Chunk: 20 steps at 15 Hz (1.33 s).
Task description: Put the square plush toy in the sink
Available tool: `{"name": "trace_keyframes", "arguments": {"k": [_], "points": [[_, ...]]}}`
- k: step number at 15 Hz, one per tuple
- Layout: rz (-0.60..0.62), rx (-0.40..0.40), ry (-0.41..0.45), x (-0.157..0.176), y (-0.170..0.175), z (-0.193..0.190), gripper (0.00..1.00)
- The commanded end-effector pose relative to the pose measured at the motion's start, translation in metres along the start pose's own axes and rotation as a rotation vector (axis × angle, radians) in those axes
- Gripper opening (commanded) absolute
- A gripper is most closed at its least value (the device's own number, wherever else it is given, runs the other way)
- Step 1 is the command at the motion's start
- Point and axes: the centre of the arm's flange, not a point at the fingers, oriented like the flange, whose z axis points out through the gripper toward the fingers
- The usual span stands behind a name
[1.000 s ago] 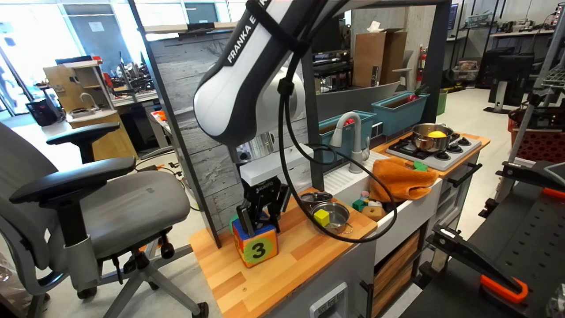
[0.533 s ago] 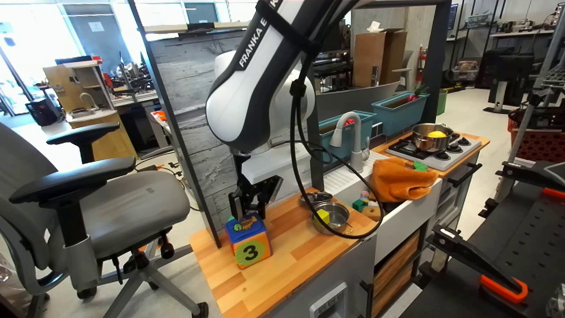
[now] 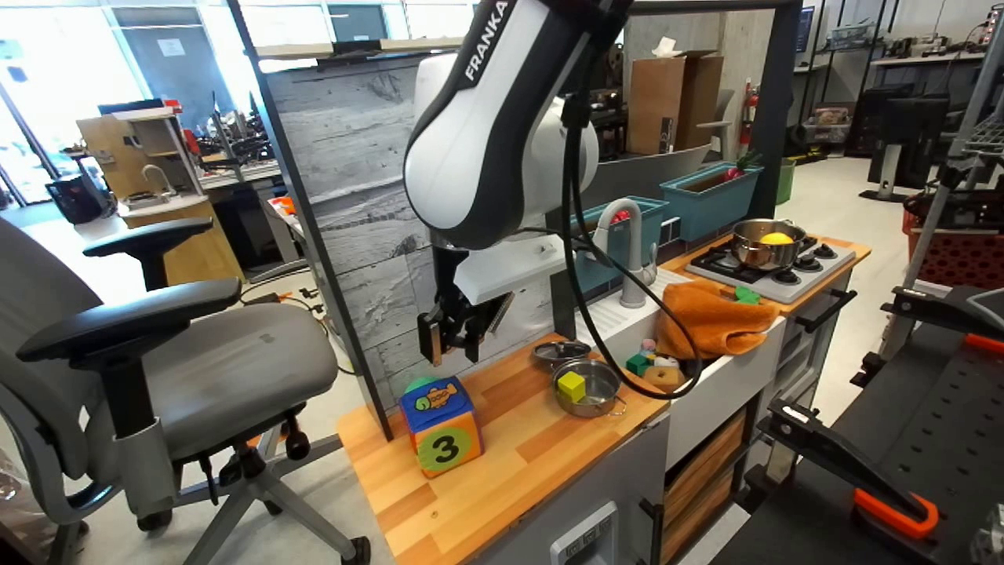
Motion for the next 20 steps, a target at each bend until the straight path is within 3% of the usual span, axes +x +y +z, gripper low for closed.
{"name": "trace_keyframes", "arguments": {"k": [1, 10, 20], "points": [[0.0, 0.01, -0.009, -0.022, 0.006, -0.021, 0.32], [-0.011, 0.048, -0.062, -0.029, 0.002, -0.026, 0.97], [-0.076, 0.178, -0.186, -0.025, -0.022, -0.012, 1.0]]}}
